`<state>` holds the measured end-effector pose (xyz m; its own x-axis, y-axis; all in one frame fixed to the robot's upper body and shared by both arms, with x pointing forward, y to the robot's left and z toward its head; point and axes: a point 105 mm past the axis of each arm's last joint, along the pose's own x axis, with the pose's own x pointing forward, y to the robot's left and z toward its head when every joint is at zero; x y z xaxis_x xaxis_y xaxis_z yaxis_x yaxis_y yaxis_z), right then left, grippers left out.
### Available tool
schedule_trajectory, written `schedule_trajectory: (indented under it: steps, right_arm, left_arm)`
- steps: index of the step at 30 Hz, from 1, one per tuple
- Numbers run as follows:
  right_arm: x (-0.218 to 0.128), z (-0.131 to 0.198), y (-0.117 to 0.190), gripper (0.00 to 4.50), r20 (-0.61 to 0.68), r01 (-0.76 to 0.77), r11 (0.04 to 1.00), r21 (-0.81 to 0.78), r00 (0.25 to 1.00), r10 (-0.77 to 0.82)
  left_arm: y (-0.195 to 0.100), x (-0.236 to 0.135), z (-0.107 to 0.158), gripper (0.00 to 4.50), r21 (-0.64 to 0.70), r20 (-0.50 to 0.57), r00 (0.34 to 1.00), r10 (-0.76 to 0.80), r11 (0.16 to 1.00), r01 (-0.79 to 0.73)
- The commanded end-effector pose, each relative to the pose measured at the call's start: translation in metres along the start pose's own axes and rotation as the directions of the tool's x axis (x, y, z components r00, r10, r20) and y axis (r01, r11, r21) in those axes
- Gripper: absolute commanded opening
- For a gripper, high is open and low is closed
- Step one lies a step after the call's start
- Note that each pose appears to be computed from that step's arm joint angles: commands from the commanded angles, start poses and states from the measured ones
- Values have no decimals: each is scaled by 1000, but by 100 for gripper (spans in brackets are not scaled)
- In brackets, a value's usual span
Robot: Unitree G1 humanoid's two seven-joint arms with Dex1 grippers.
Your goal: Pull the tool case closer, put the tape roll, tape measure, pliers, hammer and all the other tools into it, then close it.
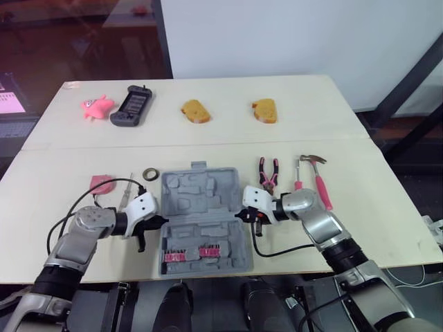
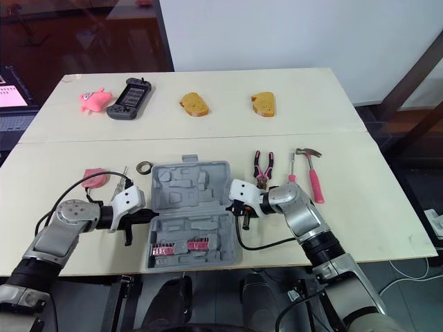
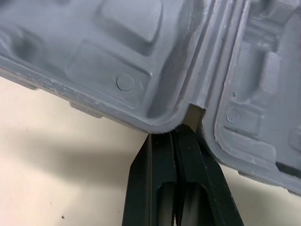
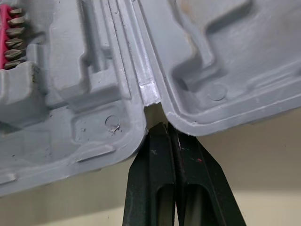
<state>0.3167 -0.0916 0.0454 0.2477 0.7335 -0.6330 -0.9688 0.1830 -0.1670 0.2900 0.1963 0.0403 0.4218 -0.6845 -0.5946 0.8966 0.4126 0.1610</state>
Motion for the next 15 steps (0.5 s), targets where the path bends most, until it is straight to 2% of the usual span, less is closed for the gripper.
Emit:
schedule_trajectory:
  steps: [1, 6, 15]
  right_arm:
    - [-16, 10, -13, 7, 36, 38, 999, -10, 999, -37]
    - [-17, 16, -10, 7, 56, 22, 1000, -14, 998, -21]
    - [-7, 14, 5, 7, 51, -23, 1000, -11, 998, 24]
  left_arm:
    - [5, -8, -3, 0, -5, -8, 999, 35, 999, -35]
    - [8, -9, 1, 0, -23, 29, 998, 57, 998, -56]
    - [-5, -2, 8, 0, -44, 73, 997, -4, 999, 7]
